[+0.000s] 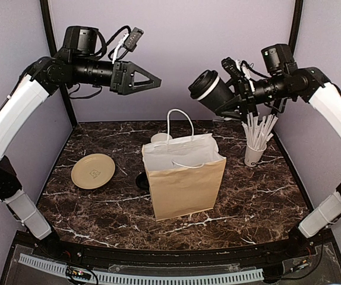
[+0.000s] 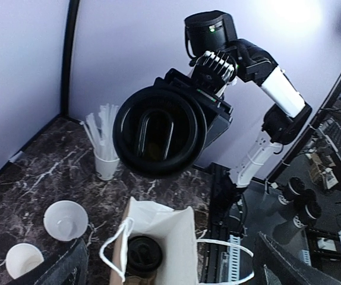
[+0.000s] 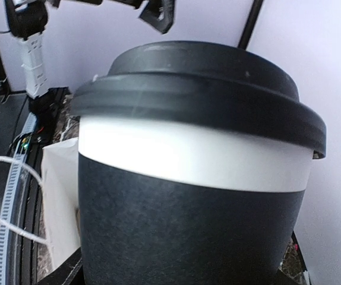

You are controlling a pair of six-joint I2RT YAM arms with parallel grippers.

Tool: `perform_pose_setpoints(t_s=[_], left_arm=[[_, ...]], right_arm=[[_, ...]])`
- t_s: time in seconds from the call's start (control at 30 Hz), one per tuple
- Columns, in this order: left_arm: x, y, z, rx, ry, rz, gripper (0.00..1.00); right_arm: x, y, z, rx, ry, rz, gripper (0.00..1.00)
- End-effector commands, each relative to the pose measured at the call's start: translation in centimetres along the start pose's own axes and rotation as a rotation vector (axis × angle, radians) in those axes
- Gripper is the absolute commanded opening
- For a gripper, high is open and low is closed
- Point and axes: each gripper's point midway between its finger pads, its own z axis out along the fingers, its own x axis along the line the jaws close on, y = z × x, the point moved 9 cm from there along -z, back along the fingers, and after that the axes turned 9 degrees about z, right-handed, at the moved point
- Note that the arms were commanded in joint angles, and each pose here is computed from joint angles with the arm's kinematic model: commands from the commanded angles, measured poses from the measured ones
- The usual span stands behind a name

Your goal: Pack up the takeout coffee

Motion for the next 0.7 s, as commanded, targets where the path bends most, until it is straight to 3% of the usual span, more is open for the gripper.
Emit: perform_pose_setpoints(t_s=[0.0,0.2,0.67], left_arm=[[-1.8,-0.4,1.0,-0.003,-0.211,-0.045,0.99],[-4.7,-0.3,3.2,0.051,-0.219,0.057,0.99],[-5.1,-2.2,6.5,0.159,-0.163,0.091,0.99]], right_arm=[[3.3,-1.9,-0.1,0.067,0.173,-0.031,0.66],[5.2,-2.7,0.1,0.096,0.223,-0.038,0.67],[7.2,-2.2,1.9,0.141,0.3,-0.09,0.66]])
